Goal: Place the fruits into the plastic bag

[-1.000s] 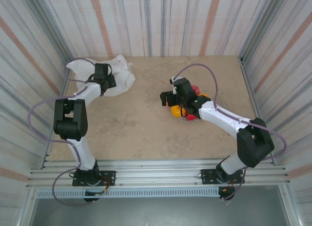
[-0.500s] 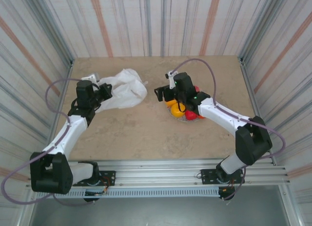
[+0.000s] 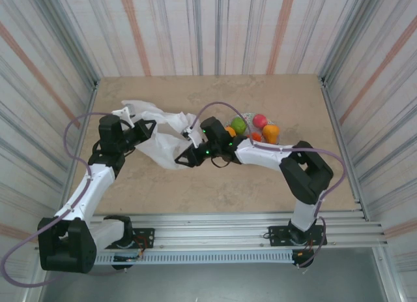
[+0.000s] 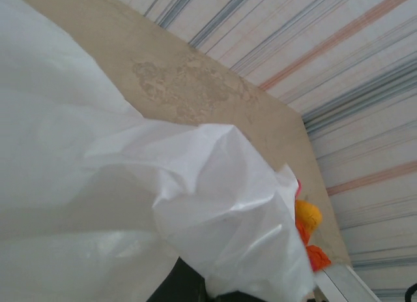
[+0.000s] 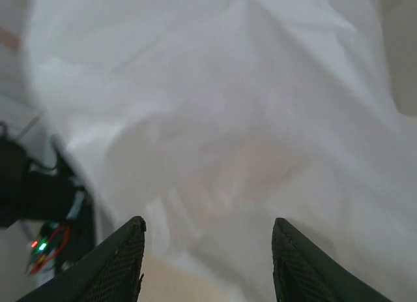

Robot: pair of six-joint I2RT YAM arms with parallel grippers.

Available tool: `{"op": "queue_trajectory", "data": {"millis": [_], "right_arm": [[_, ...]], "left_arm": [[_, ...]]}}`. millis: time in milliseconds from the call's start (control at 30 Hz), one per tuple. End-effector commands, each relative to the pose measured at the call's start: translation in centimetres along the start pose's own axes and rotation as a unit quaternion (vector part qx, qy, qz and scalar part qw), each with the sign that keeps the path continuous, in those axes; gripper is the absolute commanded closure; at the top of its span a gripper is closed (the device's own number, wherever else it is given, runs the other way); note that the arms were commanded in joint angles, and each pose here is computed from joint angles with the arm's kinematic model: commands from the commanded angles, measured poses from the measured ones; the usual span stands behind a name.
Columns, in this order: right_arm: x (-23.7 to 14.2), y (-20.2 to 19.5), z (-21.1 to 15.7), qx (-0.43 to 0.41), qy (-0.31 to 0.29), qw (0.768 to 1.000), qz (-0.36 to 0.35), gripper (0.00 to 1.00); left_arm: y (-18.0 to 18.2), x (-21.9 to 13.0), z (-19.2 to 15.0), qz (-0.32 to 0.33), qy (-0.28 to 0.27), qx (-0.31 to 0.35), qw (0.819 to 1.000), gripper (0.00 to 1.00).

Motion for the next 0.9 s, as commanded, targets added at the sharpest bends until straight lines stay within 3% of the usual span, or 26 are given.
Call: {"op": "queue_trajectory", "data": {"millis": [0, 133, 267, 367, 733, 867], "right_arm": [[-5.5, 2.0, 2.4, -0.058, -0.079, 0.994, 0.051, 0.43], [-9.1, 2.1, 2.5, -0.112, -0.133, 0.984, -0.042, 0.26], [-11.1, 0.5, 3.2, -0.137, -0.171, 0.963, -0.158, 0.2], [-10.8, -0.7, 4.3, -0.148, -0.158, 0.956, -0.2, 0.22], [-4.7, -2.8, 7.4, -0.114, -0.132, 0.955, -0.241, 0.26], [-3.5, -4.2, 7.3, -0.096, -0.117, 0.951, -0.271, 0.39]], "left_arm": [[-1.5, -0.7, 0.6, -0.045, 0.0, 0.019, 0.999, 1.0], [-1.8, -0.7, 0.4, -0.066, 0.006, 0.038, 0.997, 1.0], [-1.9, -0.8, 0.2, -0.078, 0.004, 0.046, 0.996, 1.0], [-2.0, -0.8, 0.2, -0.085, 0.004, 0.045, 0.995, 1.0], [-1.7, -0.6, -0.2, -0.086, 0.013, 0.043, 0.995, 1.0], [-1.6, -0.5, -0.4, -0.084, 0.015, 0.043, 0.995, 1.0]]}}
Point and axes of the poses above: each hand's point on the last joint's axis, 136 mm out from that joint toward the fingers, its own x axis out along the fingers, its own y axis along the line the jaws close on, z = x × y, the point moved 7 cm from there along -x, back along the fingers, and after that the axes turned 2 degrees about x, right-handed, at the moved point
